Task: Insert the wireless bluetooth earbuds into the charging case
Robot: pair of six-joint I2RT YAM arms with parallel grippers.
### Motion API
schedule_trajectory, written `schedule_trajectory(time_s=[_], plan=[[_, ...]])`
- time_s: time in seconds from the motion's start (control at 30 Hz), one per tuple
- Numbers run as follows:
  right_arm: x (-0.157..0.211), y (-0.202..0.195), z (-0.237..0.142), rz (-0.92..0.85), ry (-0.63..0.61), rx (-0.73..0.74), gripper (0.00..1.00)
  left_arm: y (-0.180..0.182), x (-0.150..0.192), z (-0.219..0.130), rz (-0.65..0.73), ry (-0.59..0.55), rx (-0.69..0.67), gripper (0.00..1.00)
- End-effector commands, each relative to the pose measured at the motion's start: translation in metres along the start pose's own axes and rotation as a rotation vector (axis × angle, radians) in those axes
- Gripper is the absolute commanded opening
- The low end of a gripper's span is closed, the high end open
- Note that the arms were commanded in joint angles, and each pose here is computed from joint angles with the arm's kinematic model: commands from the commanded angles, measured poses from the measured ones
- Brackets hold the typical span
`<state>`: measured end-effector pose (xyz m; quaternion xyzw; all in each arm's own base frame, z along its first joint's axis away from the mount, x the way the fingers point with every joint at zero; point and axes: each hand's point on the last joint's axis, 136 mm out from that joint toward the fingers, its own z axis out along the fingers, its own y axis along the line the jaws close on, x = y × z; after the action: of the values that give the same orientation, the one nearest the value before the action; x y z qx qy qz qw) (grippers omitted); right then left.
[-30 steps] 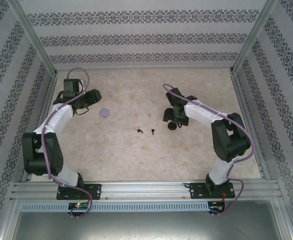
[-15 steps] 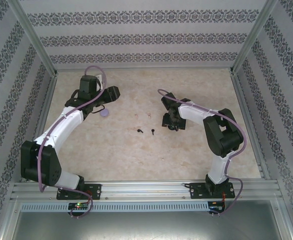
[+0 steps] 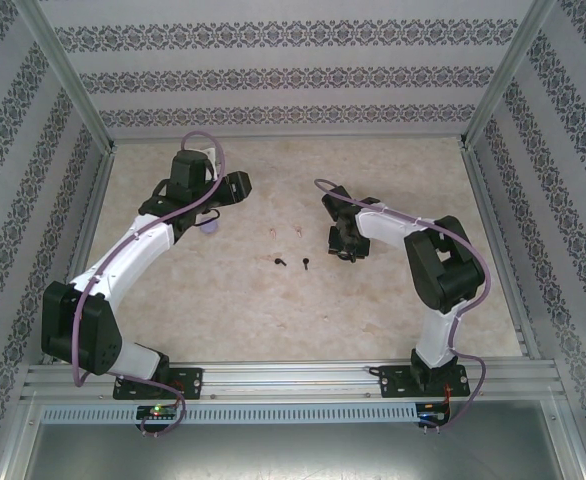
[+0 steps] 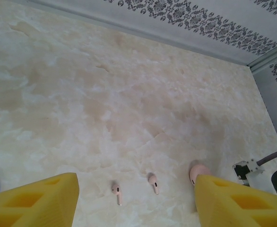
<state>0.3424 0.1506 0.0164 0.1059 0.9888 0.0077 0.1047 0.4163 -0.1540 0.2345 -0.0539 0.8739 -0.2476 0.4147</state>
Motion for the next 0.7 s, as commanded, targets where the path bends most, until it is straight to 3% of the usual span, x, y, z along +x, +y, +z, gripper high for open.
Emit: schedule_trajectory(time_s=[0.0, 0.33, 0.67], plan=[[0.003, -0.005, -0.004, 0.017, -0.005, -0.014, 0.37, -0.014, -0.016, -0.011, 0.025, -0.063, 0.023, 0.65], [0.010, 0.012, -0.074, 0.077, -0.104, -0.215, 0.32, -0.016, 0.026, -0.011, 0.026, -0.080, 0.133, 0.65], [-0.034, 0.071, -0.179, 0.286, -0.204, -0.553, 0.33, -0.060, 0.058, 0.000, 0.056, -0.179, 0.460, 0.65]])
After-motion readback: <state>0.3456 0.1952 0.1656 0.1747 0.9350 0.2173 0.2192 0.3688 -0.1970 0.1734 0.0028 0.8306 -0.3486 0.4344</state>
